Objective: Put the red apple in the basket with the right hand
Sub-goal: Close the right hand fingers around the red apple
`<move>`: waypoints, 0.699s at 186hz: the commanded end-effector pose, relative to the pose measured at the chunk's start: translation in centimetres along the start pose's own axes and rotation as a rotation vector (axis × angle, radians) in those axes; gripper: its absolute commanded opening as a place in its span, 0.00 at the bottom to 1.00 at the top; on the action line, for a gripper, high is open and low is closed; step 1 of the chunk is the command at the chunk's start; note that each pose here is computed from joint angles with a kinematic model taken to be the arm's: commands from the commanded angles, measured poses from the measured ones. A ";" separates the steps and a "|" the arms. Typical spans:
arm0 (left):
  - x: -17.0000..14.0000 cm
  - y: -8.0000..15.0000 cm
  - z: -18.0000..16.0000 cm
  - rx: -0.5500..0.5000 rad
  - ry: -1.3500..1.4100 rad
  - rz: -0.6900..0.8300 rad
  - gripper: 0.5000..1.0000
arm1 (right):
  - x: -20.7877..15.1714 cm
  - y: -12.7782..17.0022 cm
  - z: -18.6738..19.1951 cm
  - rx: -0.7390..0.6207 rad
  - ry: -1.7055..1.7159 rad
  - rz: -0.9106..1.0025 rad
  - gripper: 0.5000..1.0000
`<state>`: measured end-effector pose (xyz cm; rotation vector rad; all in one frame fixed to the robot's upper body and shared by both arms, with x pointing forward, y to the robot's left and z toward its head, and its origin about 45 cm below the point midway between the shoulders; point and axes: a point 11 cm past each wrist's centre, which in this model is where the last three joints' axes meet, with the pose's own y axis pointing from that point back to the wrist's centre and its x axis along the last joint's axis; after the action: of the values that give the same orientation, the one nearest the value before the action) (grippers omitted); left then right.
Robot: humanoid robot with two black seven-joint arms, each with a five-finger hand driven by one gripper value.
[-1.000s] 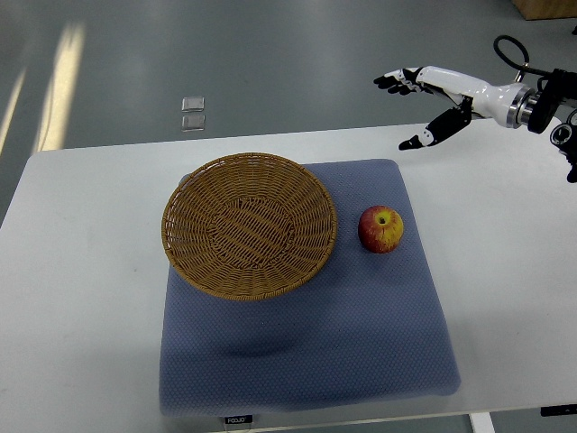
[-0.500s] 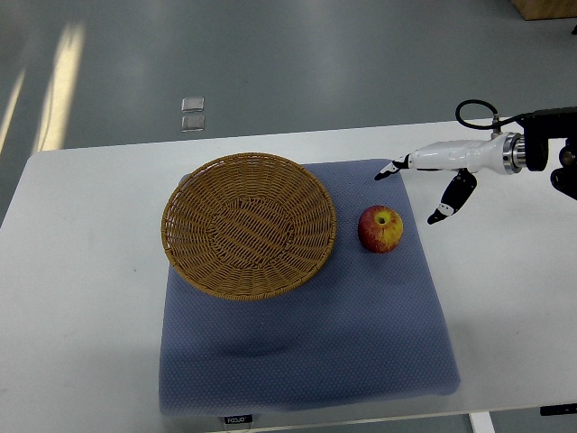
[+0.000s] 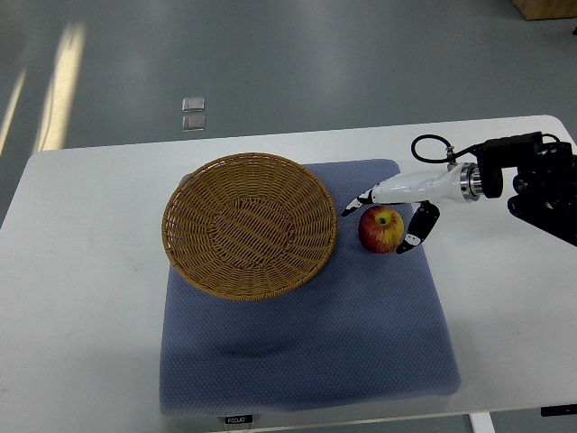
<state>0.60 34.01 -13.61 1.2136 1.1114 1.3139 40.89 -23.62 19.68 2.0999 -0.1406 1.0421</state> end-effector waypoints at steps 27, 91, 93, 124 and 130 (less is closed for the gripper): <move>0.0 0.0 0.0 0.000 0.001 0.000 1.00 | -0.5 0.1 0.9 -0.031 0.023 0.011 0.83; 0.0 0.0 0.0 0.000 -0.001 0.000 1.00 | -0.2 0.2 0.9 -0.029 0.026 0.019 0.81; 0.0 0.0 0.0 0.000 -0.001 0.000 1.00 | -0.2 0.2 0.9 -0.029 0.026 0.019 0.81; 0.0 0.0 0.0 0.000 -0.001 0.000 1.00 | 0.0 -0.5 0.1 -0.003 0.031 0.018 0.63; 0.0 0.0 0.0 0.000 -0.001 0.000 1.00 | 0.0 -0.5 0.2 -0.003 0.032 0.017 0.60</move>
<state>0.60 34.00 -13.61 1.2138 1.1111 1.3129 41.20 -23.64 19.34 2.0764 -0.1495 1.0818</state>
